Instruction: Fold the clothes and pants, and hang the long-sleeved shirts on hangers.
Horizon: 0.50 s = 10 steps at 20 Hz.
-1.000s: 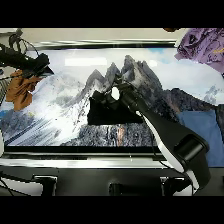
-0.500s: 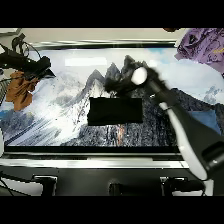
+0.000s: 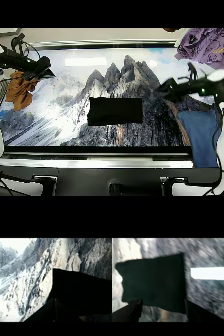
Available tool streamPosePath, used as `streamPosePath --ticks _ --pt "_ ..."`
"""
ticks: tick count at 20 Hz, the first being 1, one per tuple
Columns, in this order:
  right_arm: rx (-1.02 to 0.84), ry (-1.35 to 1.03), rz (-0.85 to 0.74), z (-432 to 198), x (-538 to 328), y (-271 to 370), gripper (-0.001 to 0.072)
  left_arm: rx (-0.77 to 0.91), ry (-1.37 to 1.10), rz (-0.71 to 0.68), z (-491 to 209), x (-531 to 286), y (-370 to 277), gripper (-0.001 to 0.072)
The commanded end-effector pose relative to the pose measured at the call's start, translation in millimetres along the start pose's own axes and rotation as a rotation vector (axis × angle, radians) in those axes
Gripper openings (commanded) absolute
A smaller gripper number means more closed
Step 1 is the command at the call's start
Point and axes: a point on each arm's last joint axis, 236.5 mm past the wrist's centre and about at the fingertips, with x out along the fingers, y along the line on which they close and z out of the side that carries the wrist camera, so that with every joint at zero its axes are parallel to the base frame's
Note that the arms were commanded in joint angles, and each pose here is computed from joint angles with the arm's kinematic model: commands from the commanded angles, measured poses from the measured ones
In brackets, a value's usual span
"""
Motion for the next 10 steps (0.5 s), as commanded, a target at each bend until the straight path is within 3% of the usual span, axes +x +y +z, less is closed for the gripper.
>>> streamPosePath --ticks 1,4,10 --pt "0.041 0.083 0.092 -28.9 31.4 -41.5 0.059 0.01 0.0 0.0 -0.1 -0.1 0.0 0.0017" --pt "0.055 0.092 0.115 -28.6 67.5 -50.4 0.0537 0.008 0.002 0.0 -0.1 0.9 0.4 0.0017" --pt "0.028 0.143 0.12 -42.9 130.5 -44.3 0.0536 0.008 0.002 0.0 -0.2 1.1 0.3 0.0017"
